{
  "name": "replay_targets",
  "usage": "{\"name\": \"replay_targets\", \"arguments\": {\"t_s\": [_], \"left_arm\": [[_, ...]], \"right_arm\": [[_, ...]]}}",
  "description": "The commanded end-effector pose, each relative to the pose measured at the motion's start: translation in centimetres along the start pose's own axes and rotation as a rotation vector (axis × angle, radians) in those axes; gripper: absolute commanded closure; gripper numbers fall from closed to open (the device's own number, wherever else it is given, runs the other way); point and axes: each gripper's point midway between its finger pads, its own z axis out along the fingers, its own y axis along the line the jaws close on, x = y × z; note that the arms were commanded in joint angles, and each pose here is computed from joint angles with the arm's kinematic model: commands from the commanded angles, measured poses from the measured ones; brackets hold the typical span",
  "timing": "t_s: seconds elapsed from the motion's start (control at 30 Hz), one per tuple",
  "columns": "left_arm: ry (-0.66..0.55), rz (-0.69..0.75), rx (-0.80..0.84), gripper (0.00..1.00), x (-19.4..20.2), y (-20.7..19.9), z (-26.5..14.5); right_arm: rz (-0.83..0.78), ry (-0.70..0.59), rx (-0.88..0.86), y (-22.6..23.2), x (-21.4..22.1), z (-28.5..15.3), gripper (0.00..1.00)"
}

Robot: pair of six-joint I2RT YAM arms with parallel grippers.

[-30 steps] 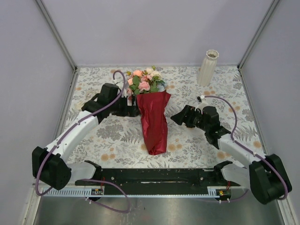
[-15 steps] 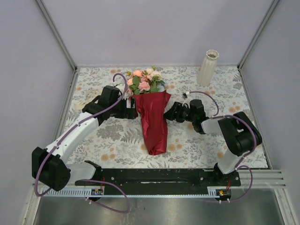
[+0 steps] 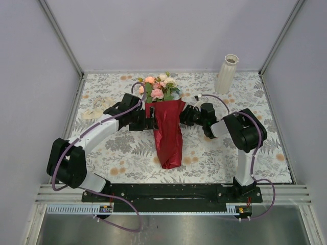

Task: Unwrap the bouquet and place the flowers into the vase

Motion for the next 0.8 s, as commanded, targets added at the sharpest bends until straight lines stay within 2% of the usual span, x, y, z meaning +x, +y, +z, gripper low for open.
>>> {"name": "replay_targets", "arguments": {"t_s": [0.0,0.07,0.17,0.57,0.7,0.77], "left_arm": [[-0.001,0.014,0.071,0.04,-0.4,-1.8,0.3],[0.003,0.031,0.051,0.05,-0.5,-1.7,0.0],[-0.037,0.061,0.02,0.05,-1.5,-1.6,-1.0],[-0.09,0.197,-0.129,0.05,-2.3,0.6,-4.5],[-0.088,0.226,-0.164,0.04,-1.7,1.5,-5.3],[-0.098,0.227,-0.171,0.04,-1.4,1.7,-5.6]], "right_arm": [[-0.04,-0.076,-0.053,1.4,-1.7,-0.1,0.68],[-0.056,-0.104,-0.024,1.0,-1.9,-0.7,0.83],[-0.082,-0.14,0.011,0.8,-2.5,-2.0,0.99],[-0.15,-0.192,0.299,-4.5,-5.6,-8.0,1.0],[-0.101,-0.217,0.31,-5.0,-6.8,-9.0,1.0],[-0.068,-0.208,0.382,-6.1,-6.9,-9.4,1.0]]}}
